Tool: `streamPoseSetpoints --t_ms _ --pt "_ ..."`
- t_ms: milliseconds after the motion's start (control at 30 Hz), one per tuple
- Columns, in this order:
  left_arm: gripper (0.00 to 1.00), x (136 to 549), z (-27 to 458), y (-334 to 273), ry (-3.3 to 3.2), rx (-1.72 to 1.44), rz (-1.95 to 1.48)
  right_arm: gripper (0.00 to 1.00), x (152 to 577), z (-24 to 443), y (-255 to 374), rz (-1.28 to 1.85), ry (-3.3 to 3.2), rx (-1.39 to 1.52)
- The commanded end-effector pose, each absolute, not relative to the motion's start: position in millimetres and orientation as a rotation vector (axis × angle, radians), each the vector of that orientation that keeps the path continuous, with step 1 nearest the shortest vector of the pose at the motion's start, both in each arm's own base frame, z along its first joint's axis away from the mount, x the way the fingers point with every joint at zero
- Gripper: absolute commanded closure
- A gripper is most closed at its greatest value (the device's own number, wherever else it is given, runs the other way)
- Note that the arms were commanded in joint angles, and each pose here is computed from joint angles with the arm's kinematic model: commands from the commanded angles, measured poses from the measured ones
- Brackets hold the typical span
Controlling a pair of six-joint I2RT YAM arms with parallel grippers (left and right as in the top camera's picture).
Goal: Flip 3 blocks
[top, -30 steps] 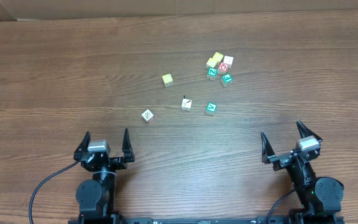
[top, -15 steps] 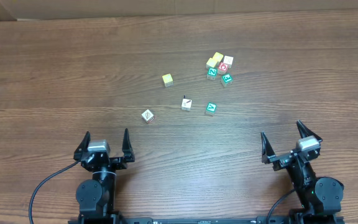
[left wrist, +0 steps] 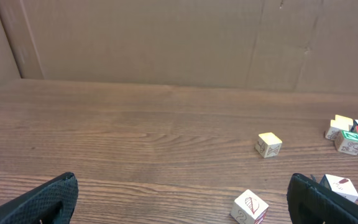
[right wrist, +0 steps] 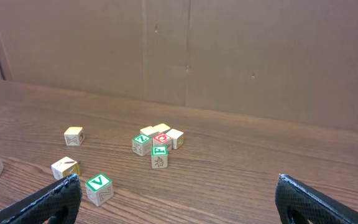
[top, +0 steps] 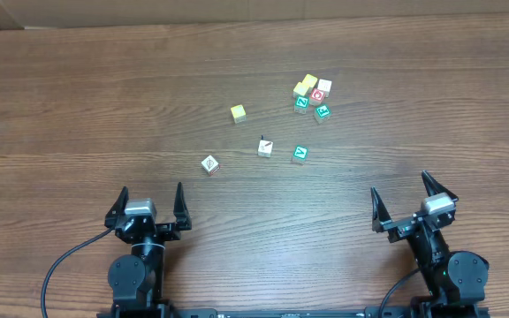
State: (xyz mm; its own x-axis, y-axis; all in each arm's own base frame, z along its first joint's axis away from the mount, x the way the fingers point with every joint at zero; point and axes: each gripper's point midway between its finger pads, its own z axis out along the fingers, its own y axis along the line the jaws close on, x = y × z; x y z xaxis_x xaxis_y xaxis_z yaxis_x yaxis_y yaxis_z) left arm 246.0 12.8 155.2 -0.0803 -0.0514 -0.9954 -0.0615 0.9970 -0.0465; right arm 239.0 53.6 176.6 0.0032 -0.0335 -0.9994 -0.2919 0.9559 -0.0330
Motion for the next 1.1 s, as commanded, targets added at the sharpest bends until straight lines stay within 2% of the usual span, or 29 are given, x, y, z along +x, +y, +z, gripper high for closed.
streamPoseSetpoints --t_ms 0,267,1067 --pt "0.0 246 156 9 1.647 -0.056 0.008 0.0 239 177 54 0.209 1.547 -0.265" --pt "0.0 244 159 33 1.629 -0.136 0.15 0.0 238 176 56 0.221 1.551 -0.27" --pt "0.0 246 158 15 1.637 -0.066 0.055 0.0 233 177 71 0.308 1.539 -0.327"
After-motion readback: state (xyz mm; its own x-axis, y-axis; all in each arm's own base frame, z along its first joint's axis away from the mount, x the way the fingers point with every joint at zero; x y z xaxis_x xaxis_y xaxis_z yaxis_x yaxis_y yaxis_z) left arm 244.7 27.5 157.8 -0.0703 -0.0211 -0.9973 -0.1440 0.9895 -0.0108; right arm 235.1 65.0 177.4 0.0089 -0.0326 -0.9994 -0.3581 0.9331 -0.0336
